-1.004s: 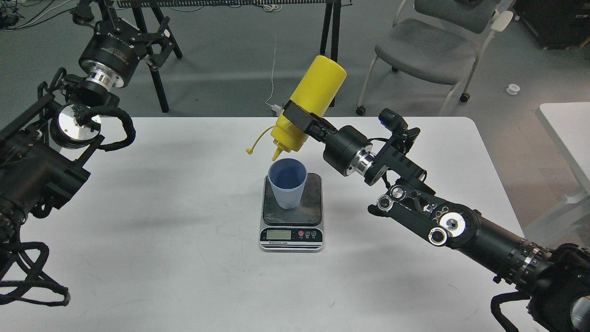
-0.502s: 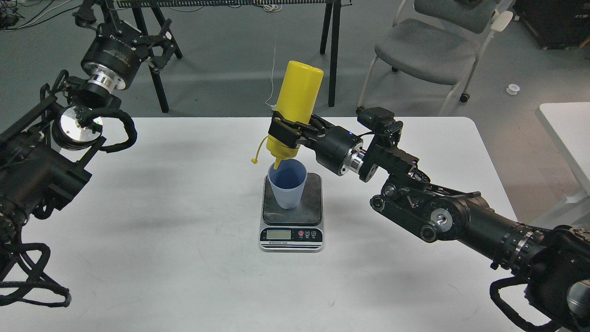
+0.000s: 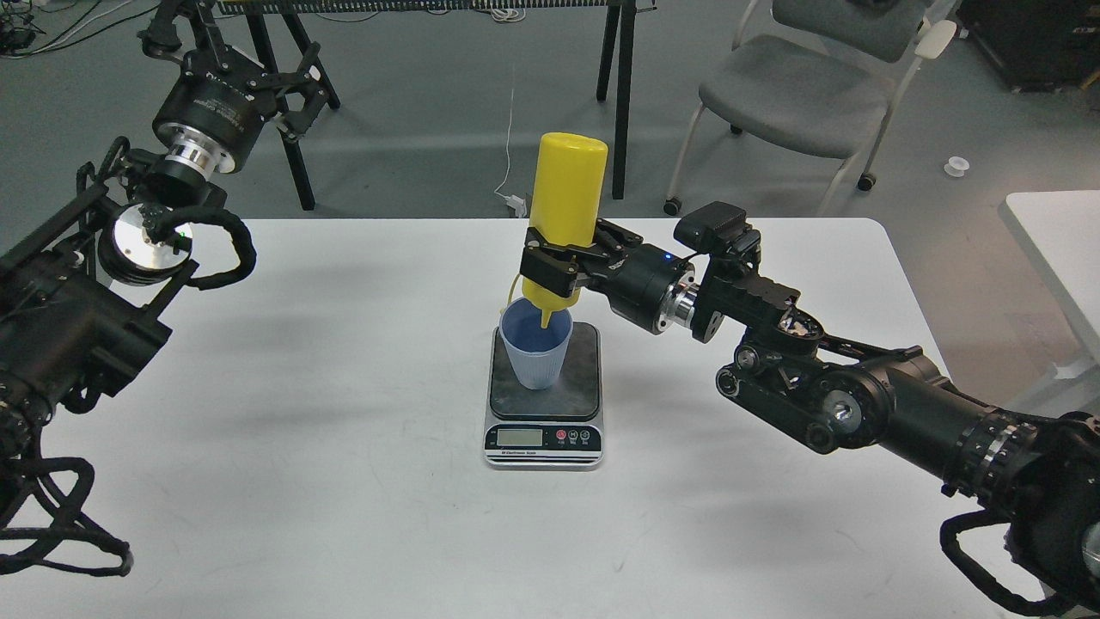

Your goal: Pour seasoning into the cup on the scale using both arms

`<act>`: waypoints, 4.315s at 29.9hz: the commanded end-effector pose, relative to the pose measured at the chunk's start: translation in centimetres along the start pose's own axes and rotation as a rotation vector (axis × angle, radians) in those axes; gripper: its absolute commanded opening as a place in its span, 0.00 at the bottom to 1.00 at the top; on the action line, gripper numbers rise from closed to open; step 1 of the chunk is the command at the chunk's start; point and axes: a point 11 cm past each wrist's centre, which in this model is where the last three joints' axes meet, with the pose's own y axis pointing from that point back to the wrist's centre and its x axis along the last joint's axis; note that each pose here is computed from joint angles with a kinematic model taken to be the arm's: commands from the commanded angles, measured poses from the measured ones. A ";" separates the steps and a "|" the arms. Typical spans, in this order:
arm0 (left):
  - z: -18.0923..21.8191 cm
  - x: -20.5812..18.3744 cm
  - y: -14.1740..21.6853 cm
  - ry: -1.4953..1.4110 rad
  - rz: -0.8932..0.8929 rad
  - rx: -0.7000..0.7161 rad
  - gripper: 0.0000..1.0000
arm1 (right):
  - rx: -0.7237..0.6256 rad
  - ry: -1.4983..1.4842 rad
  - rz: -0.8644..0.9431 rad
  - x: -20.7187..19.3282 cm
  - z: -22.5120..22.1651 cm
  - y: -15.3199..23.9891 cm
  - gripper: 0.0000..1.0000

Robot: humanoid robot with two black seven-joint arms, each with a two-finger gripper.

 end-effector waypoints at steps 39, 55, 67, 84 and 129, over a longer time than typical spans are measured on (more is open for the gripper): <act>0.1 -0.7 -0.3 0.011 -0.017 -0.009 0.99 | -0.020 -1.494 0.587 8.6 7.6 17.2 0.40; -0.4 -1.2 -0.6 0.026 -0.026 -0.010 0.99 | 0.066 -1.980 0.727 1.2 8.5 23.0 0.40; -0.7 -1.1 -0.6 0.019 -0.019 0.001 0.99 | 0.143 -2.238 0.882 -2.7 7.7 22.6 0.40; -1.6 -1.8 -1.0 0.025 -0.028 0.017 0.99 | 0.169 -2.275 1.063 -6.1 9.7 24.9 0.41; -1.4 -1.7 -1.0 0.017 -0.028 0.018 0.99 | 0.054 -2.354 1.107 -11.3 10.2 23.5 0.61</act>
